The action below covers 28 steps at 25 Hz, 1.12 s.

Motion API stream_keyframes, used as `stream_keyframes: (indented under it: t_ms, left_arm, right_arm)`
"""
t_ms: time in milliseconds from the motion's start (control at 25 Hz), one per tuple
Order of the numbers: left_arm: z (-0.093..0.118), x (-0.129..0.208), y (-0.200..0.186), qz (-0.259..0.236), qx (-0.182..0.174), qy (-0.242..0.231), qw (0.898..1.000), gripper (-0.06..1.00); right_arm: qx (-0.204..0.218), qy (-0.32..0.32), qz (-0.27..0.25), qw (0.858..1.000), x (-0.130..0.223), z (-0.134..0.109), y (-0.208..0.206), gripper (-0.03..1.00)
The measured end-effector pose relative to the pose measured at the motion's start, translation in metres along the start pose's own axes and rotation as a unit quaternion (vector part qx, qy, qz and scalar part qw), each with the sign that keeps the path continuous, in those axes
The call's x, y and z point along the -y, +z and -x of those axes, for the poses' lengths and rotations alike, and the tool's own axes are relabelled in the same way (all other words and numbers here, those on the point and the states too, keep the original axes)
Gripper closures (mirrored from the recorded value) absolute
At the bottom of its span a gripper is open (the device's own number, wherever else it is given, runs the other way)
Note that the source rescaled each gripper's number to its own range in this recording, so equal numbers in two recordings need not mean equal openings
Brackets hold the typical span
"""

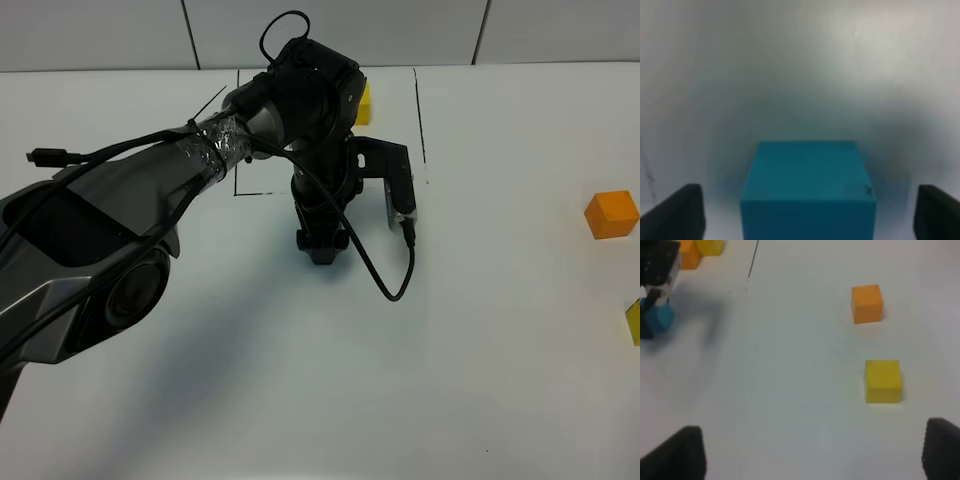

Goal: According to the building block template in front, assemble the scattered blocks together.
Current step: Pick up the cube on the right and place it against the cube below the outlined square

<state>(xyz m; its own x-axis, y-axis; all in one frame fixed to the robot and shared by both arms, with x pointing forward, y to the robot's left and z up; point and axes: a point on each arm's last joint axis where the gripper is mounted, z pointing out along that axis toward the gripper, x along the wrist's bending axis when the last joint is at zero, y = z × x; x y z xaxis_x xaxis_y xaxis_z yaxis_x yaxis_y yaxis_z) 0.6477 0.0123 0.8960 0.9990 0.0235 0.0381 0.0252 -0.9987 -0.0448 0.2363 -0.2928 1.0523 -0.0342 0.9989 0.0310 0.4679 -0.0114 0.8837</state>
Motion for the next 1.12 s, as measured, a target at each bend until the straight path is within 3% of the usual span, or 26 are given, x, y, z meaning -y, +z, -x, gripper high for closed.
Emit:
stream_keyframes:
  t_ms: [120, 320, 560, 800, 1000, 1120]
  left_arm:
    - [0.000, 0.000, -0.006, 0.005, -0.004, -0.001, 1.000, -0.04]
    - [0.003, -0.002, -0.040, 0.048, -0.012, -0.027, 0.998, -0.05]
    - [0.001, 0.011, -0.085, 0.065, -0.054, -0.120, 0.989, -0.05]
    - [-0.015, 0.051, -0.126, 0.087, -0.091, -0.246, 0.961, -0.05]
    - [-0.024, 0.094, -0.143, 0.094, -0.090, -0.322, 0.938, -0.04]
    - [-0.023, 0.133, -0.155, 0.096, -0.083, -0.377, 0.918, -0.04]
  right_arm:
    - [0.000, 0.000, 0.000, 1.000, 0.000, 0.000, 0.000, 0.22]
    - [0.000, 0.000, 0.000, 1.000, 0.000, 0.000, 0.000, 0.22]
    - [0.000, 0.000, 0.000, 1.000, 0.000, 0.000, 0.000, 0.22]
    - [0.000, 0.000, 0.000, 1.000, 0.000, 0.000, 0.000, 0.22]
    - [0.000, 0.000, 0.000, 1.000, 0.000, 0.000, 0.000, 0.22]
    - [0.000, 0.000, 0.000, 1.000, 0.000, 0.000, 0.000, 0.22]
